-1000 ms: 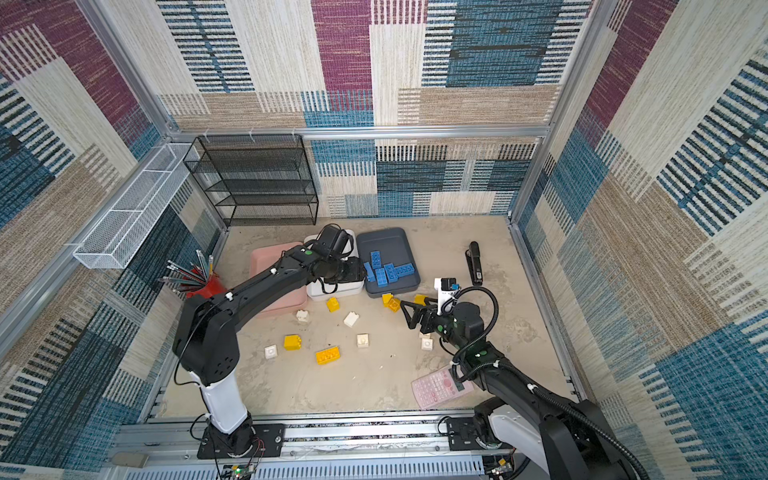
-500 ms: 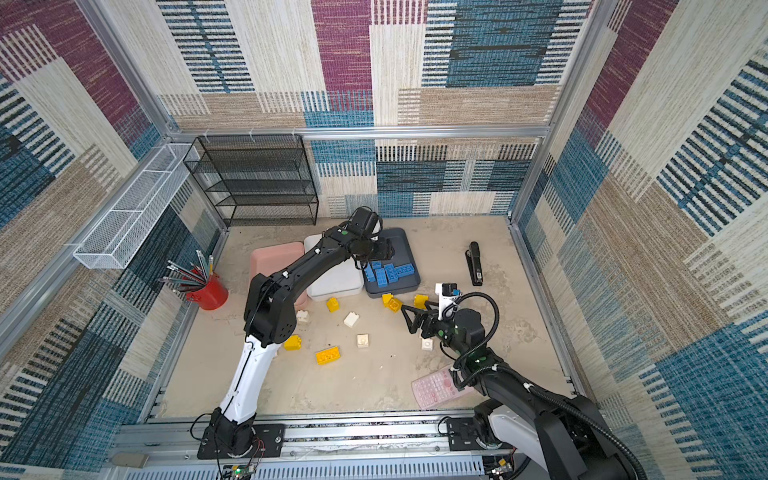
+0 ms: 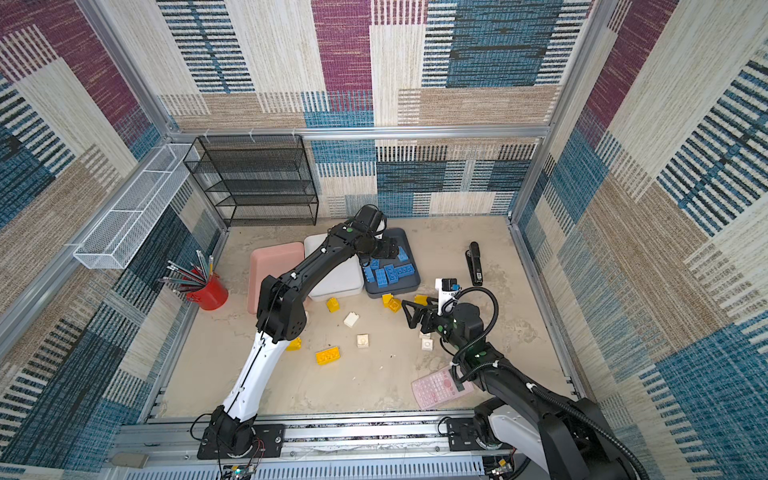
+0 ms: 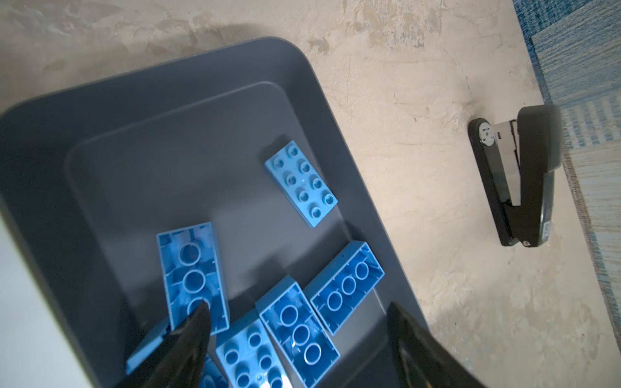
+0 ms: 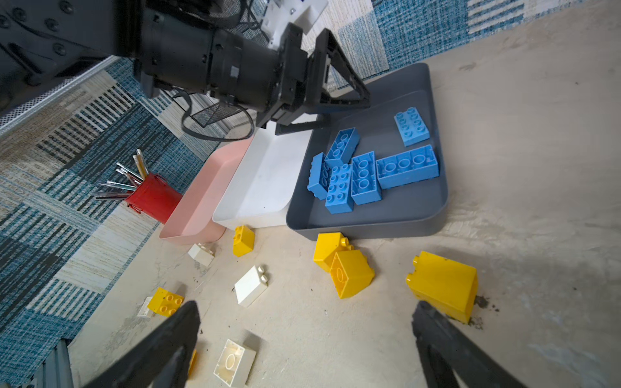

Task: Sort the legos into containers by color
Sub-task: 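Carry blue brick into dark grey tray with left gripper while right arm advances, then release the blue brick and withdraw the left arm while the right gripper lowers, then grasp a yellow 2x2 brick beside the dark grey tray with the right gripper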

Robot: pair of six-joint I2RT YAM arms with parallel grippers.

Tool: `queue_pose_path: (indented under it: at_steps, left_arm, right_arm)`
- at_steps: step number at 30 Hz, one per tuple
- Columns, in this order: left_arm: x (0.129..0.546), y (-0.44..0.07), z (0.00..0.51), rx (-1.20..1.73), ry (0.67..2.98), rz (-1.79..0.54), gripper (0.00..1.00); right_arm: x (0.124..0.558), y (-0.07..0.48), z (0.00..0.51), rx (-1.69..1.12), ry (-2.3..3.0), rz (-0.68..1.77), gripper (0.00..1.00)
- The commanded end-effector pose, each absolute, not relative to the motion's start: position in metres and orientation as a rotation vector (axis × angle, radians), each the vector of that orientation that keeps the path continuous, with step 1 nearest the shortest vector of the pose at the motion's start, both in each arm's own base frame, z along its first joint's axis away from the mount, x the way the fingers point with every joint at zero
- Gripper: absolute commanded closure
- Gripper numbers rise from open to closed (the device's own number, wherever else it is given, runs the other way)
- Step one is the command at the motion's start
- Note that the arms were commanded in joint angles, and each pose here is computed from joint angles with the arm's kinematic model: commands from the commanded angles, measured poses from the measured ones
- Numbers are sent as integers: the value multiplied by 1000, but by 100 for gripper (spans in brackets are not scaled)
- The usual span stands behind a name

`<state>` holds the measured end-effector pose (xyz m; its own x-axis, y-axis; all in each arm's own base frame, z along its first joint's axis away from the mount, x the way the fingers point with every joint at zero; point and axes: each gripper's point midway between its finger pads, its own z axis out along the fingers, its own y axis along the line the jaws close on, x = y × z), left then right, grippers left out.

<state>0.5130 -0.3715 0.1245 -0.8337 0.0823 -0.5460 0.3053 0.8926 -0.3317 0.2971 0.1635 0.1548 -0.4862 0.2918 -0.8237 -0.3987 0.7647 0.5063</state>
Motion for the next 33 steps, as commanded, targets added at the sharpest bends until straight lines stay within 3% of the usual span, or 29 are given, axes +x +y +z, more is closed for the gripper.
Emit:
queue_pose_path:
  at_steps: [1, 8, 14, 24, 33]
  left_arm:
    - [502, -359, 159, 277, 2465, -548, 17]
    - [451, -325, 217, 194, 2314, -609, 19]
    - [391, -287, 232, 139, 2275, -636, 21]
    - [296, -220, 184, 37, 2324, -645, 24]
    - [251, -176, 157, 16, 2368, -556, 24]
  right_arm:
    - [302, 162, 154, -79, 1948, 774, 1]
    - [307, 163, 157, -109, 2022, 704, 1]
    - [313, 171, 149, -173, 2139, 617, 3]
    - [328, 204, 115, -336, 2314, 502, 4]
    - [358, 230, 81, -388, 2409, 372, 13]
